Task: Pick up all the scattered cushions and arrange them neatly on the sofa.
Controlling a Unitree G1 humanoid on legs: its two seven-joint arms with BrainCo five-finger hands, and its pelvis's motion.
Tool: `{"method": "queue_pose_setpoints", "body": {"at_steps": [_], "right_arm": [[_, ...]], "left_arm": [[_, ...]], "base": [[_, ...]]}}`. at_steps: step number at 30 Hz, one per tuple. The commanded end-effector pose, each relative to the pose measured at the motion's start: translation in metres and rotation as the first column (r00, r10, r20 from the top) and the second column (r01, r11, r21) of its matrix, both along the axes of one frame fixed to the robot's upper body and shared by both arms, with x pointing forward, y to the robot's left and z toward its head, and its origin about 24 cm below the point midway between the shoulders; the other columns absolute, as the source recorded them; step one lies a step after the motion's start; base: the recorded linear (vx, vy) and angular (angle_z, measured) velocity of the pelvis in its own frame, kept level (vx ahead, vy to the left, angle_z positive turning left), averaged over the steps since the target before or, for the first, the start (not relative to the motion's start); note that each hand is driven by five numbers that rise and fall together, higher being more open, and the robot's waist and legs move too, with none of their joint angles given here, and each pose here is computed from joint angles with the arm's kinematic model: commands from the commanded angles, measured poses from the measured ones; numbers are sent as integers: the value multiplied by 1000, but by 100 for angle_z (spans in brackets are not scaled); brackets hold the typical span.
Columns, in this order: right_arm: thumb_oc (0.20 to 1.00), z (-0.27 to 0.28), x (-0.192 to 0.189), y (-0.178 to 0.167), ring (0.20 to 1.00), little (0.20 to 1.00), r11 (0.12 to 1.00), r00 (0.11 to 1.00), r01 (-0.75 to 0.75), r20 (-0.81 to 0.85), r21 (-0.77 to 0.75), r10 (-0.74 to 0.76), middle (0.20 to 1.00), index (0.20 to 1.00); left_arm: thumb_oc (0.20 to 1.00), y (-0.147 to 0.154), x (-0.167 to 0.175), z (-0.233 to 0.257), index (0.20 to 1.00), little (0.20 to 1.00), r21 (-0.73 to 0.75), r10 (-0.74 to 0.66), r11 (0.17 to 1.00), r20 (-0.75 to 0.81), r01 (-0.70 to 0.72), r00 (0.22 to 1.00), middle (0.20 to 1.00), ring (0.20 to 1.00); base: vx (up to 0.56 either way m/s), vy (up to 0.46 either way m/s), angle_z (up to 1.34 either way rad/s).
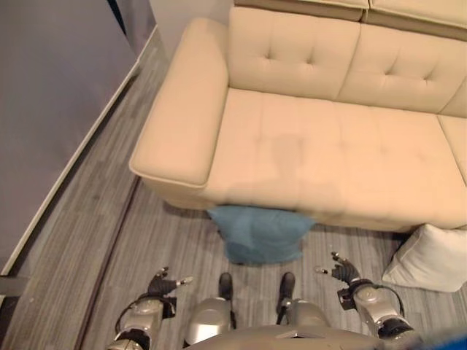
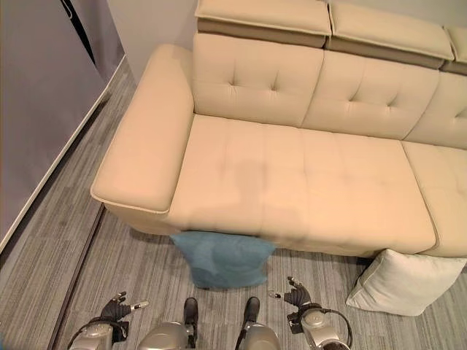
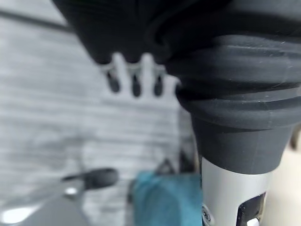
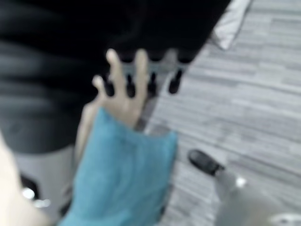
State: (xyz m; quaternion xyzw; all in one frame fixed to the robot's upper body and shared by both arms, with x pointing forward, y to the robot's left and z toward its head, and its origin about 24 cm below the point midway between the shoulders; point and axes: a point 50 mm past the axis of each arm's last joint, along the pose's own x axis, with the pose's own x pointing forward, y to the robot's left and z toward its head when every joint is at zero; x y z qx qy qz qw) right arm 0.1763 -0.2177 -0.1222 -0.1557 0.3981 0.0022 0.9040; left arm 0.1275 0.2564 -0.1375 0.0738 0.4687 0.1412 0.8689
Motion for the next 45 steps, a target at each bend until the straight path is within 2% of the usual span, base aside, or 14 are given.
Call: {"method": "queue_pose_setpoints", "body": {"at_steps": [1,4,6,11,12,14,15,16,22,27,33,39,45], "right_arm": [[1000,20,24,-11,1000,1000,999,992,-1,124,-40,6,1000,1000],[1000,27,32,-14,1000,1000,998,985,17,172,-57,-7,1000,1000],[1000,58,61,-17,1000,1000,993,935,78,353,-85,-43,1000,1000],[1000,106,102,-19,1000,1000,983,828,123,560,-137,-26,1000,1000],[1000,107,102,-20,1000,1000,983,827,125,562,-136,-27,1000,1000],[1000,129,119,-18,1000,1000,977,763,160,645,-141,-32,1000,1000],[1000,129,119,-18,1000,1000,977,763,161,646,-141,-32,1000,1000],[1000,146,129,-16,1000,1000,972,712,189,702,-143,-35,1000,1000],[1000,174,144,-17,1000,1000,956,618,258,785,-142,-50,1000,1000],[1000,192,153,-16,1000,1000,955,545,294,829,-47,-127,1000,1000],[1000,215,168,-20,1000,1000,962,497,270,850,38,-173,1000,1000],[1000,242,180,-25,1000,1000,972,454,234,880,35,-141,1000,1000],[1000,296,195,-18,1000,1000,982,338,186,940,-17,-48,1000,1000]], "left_arm": [[1000,-2,36,16,1000,1000,7,29,1000,148,-30,989,1000,1000],[1000,-5,50,25,1000,1000,2,40,999,214,-42,976,1000,1000],[1000,-11,94,58,1000,1000,9,71,997,421,-82,905,1000,1000],[1000,-26,146,102,1000,1000,-11,81,995,610,-94,788,1000,1000],[1000,-26,147,103,1000,1000,-11,80,996,612,-93,787,1000,1000],[1000,-32,166,124,1000,1000,-30,105,993,683,-116,723,1000,1000],[1000,-32,166,124,1000,1000,-30,105,993,684,-116,722,1000,1000],[1000,-36,178,139,1000,1000,-59,136,989,725,-135,675,1000,1000],[1000,-42,199,165,1000,1000,-40,113,991,778,-131,618,1000,1000],[1000,-45,215,187,1000,1000,-57,118,991,811,-124,573,1000,1000],[1000,-48,236,229,1000,1000,-184,198,980,869,-75,453,1000,1000],[1000,-40,249,260,1000,1000,-150,162,987,903,-61,397,1000,1000],[1000,-36,261,311,1000,1000,-73,89,995,953,-67,291,1000,1000]], "base": [[-118,-78,21],[-146,-60,31],[-341,-74,14],[-181,-30,20],[-77,-16,9],[-86,-6,2],[-144,6,4],[-70,-3,5],[-47,28,-3],[8,27,-3],[49,35,-17],[49,24,-2],[51,25,-2]]}}
